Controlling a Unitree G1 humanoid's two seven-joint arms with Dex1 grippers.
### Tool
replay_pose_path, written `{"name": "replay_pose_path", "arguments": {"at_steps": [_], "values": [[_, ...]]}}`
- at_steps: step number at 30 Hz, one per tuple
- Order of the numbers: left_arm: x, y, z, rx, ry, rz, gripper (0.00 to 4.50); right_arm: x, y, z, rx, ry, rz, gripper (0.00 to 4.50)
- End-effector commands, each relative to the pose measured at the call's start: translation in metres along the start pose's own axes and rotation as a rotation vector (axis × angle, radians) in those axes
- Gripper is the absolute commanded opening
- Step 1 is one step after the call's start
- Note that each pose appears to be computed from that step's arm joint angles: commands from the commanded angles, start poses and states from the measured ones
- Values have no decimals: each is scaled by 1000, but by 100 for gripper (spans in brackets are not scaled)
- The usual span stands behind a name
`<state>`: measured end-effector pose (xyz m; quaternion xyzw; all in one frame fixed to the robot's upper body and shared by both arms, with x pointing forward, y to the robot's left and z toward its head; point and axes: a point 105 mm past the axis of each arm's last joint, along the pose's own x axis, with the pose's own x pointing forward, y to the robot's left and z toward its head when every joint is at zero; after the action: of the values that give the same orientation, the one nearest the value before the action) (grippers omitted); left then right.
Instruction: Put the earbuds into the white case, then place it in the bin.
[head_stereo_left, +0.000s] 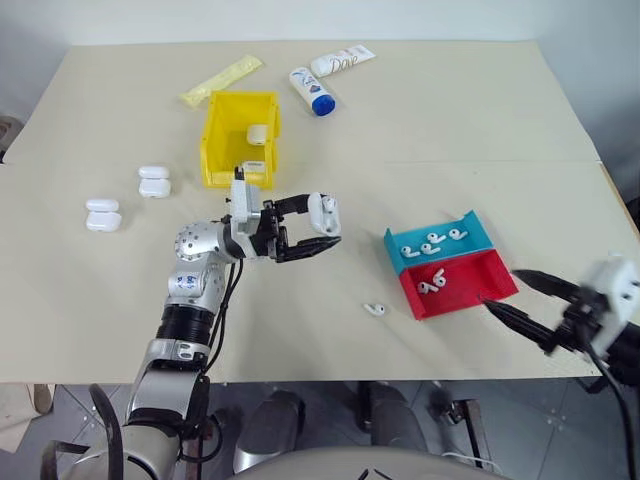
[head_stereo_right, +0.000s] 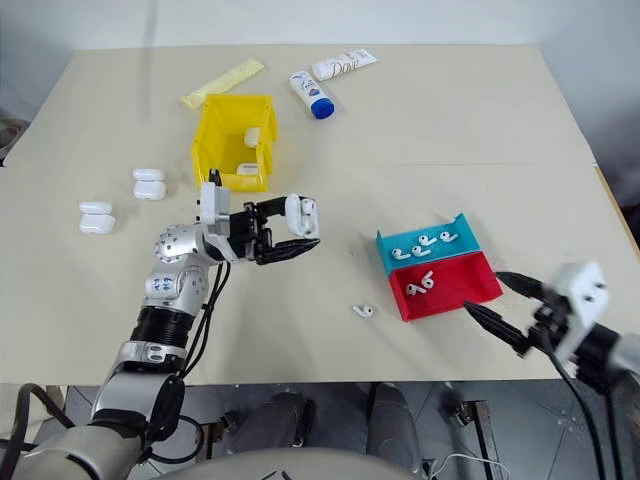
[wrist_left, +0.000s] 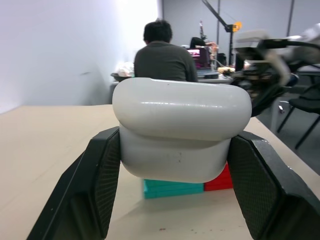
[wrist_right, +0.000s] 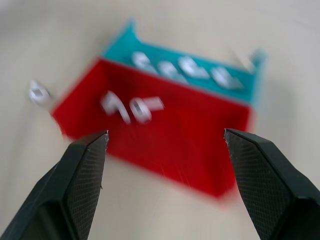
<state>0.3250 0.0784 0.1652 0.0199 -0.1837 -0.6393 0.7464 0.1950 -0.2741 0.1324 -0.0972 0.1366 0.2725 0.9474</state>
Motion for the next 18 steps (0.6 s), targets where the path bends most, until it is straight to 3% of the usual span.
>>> {"name": "replay_pose_path", "arguments": {"at_steps": [1,8,15,18], "values": [[-2,7,8,38,-8,18,281,-16,4,12,-33,-26,-59,382],[0,5,7,44,-17,30,281,-2,2,32,-103,-19,-55,382],[10,-13,6,50,-63,36,281,54,-27,68,-278,80,20,382],[10,-22,6,44,-79,60,281,77,-36,73,-330,190,91,382]]}}
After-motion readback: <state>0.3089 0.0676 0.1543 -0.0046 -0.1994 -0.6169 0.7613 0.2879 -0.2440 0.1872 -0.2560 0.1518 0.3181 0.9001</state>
